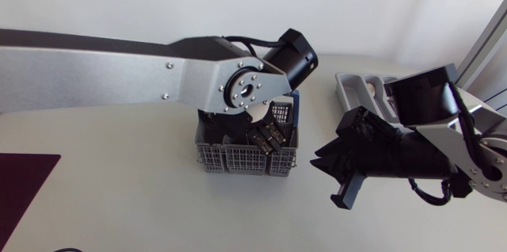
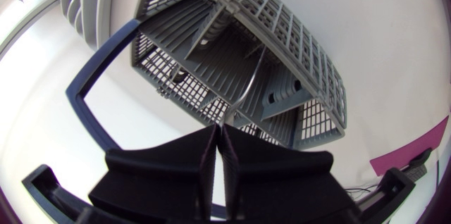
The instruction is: Sort the cutlery from the basket into the organizer compartments.
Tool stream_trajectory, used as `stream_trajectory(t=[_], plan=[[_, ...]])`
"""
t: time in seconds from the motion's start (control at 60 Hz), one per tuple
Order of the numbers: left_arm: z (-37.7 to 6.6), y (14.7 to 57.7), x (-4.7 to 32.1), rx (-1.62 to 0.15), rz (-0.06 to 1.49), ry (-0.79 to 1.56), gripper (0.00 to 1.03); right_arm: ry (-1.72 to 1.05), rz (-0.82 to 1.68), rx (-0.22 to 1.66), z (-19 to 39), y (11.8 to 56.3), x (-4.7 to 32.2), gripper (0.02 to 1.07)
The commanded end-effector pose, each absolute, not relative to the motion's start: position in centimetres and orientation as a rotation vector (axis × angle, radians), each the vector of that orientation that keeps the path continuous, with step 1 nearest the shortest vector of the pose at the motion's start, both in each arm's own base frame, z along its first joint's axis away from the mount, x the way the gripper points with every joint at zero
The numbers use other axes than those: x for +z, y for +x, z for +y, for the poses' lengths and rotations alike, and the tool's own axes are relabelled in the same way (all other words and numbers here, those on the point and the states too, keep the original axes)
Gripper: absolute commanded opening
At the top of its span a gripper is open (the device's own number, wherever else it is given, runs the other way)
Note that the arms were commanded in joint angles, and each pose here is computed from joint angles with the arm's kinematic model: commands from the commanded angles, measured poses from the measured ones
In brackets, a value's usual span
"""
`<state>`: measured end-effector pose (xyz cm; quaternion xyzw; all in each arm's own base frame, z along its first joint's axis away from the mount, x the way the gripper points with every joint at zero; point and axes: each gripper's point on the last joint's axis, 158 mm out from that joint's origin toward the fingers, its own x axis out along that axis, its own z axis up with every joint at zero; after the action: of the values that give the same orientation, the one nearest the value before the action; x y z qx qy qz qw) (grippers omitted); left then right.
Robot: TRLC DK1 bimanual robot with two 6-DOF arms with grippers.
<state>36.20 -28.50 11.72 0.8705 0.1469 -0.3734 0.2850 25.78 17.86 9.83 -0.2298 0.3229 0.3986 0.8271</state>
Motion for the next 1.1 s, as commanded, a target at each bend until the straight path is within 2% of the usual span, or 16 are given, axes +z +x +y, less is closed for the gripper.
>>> stream_trajectory(t=[0.0, 0.283, 0.5, 0.717, 1.083], plan=[[-28.6, 35.4, 13.7, -0.965, 0.341, 2.334, 0.03, -0.481, 0.705, 0.859, 17.9, 24.9, 9.4, 0.34], [-28.8, 35.6, 19.3, -0.796, 0.256, 2.225, 0.03, -0.483, 0.628, 0.845, 18.0, 25.2, 10.9, 0.34], [-28.1, 35.7, 22.5, -0.706, 0.258, 2.077, 0.03, -0.516, 0.527, 0.825, 18.4, 25.4, 12.3, 0.34], [-28.4, 34.3, 22.3, -0.731, 0.366, 1.849, 0.03, -0.593, 0.405, 0.803, 19.0, 25.4, 13.8, 0.34], [-33.0, 31.8, 18.1, -0.827, 0.648, 1.391, 0.03, -0.691, 0.293, 0.752, 18.7, 25.7, 14.2, 0.34]])
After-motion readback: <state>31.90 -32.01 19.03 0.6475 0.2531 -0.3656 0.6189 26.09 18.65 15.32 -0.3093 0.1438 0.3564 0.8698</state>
